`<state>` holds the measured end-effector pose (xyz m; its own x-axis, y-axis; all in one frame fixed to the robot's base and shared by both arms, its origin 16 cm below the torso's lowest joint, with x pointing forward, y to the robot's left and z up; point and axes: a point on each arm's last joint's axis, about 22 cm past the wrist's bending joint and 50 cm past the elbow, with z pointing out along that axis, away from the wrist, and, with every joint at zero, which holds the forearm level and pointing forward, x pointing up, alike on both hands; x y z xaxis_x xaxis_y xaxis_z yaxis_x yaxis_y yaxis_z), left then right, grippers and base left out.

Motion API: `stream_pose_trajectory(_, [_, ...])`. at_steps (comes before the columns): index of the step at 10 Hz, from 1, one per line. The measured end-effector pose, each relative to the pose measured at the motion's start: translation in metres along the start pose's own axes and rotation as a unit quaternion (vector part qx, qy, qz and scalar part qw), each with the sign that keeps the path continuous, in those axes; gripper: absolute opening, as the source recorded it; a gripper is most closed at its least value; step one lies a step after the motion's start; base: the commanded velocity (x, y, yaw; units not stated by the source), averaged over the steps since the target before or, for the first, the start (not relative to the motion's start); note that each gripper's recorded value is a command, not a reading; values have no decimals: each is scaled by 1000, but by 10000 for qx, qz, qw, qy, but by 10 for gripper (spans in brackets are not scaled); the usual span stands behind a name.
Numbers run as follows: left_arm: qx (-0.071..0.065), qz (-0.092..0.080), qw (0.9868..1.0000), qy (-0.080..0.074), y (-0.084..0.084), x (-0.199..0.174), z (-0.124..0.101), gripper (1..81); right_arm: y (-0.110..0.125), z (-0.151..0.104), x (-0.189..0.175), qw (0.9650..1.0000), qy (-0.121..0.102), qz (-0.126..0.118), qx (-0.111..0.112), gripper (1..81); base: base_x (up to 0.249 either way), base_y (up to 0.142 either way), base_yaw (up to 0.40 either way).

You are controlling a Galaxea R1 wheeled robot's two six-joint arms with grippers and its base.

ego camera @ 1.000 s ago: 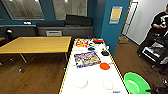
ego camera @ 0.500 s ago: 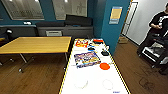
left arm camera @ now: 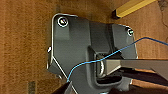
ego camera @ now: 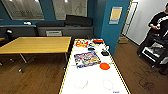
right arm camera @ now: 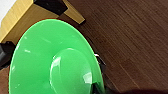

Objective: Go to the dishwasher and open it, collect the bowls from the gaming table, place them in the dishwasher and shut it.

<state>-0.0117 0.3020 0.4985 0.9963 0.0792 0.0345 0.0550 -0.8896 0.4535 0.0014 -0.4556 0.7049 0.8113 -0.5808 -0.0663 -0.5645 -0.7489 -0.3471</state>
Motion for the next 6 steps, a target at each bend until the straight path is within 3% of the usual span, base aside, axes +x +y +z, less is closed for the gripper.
stream_pose_trajectory(1, [52, -20, 9999, 86, -16, 9, -23, 811, 7, 11, -32, 10000, -8, 3, 33, 10, 0, 0, 0])
stream_pose_trajectory(4, [-316, -220, 9985, 379, 1, 48, -76, 811, -13, 66, -110, 9990, 29, -17, 447, 10, 0, 0, 0])
stream_pose_trajectory(5, [-379, -258, 9974, 550, 3, 74, -96, 811, -19, 74, -122, 9986, 25, -30, 528, 10, 0, 0, 0])
stream_pose_trajectory(6, [-509, -271, 9955, 750, 12, 106, -123, 811, -24, 89, -129, 9976, 220, -233, 613, 10, 0, 0, 0])
